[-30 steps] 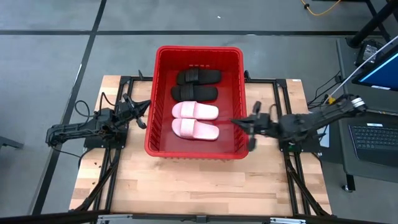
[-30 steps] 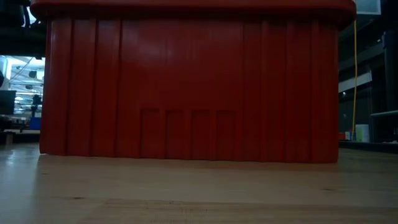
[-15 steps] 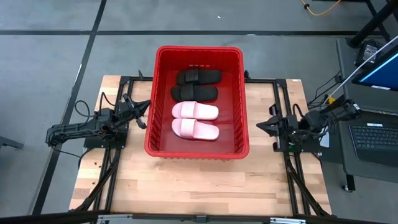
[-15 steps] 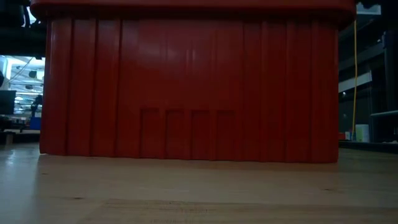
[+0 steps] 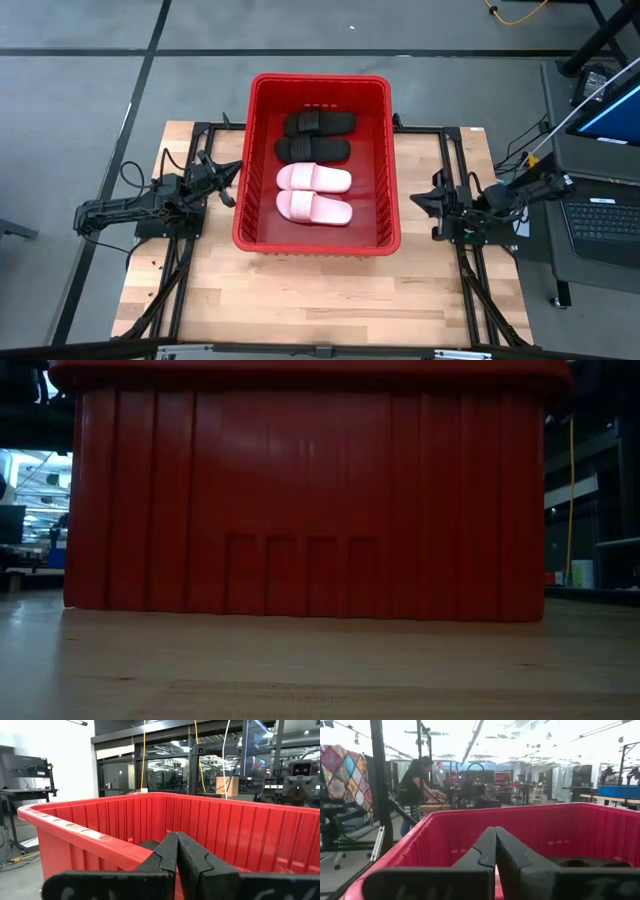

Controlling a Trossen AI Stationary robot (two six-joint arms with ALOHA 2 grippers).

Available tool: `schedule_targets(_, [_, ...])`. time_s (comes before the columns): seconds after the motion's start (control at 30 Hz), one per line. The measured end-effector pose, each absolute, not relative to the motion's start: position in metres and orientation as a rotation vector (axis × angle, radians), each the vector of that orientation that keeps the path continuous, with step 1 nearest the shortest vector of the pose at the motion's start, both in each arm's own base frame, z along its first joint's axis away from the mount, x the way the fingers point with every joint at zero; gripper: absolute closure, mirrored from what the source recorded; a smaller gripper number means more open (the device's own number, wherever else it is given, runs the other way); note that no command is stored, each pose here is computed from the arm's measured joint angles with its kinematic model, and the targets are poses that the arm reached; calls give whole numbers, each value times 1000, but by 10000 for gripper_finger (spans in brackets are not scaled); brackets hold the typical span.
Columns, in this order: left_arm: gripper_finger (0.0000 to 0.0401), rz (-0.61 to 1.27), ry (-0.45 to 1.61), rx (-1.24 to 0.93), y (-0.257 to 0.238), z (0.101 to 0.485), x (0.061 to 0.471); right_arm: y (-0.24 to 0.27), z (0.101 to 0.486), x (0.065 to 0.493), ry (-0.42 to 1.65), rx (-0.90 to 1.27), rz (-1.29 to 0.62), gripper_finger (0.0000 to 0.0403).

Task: Pick and place slides into bin
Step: Return to Home Position

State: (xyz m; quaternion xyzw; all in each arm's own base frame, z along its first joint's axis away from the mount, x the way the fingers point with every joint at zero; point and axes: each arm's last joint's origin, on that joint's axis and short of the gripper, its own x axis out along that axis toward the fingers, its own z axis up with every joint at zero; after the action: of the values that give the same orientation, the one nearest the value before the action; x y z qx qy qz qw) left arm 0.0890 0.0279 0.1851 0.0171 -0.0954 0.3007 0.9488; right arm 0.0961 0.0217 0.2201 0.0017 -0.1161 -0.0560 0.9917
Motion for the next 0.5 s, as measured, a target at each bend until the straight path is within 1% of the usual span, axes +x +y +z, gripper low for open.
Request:
schedule_targets(0.23, [398, 612, -194, 35, 28, 185, 89, 14, 193, 91, -280, 43, -143, 391])
schedule_targets(0.5, [398, 612, -192, 35, 28, 185, 89, 11, 195, 91, -308, 17, -63, 391])
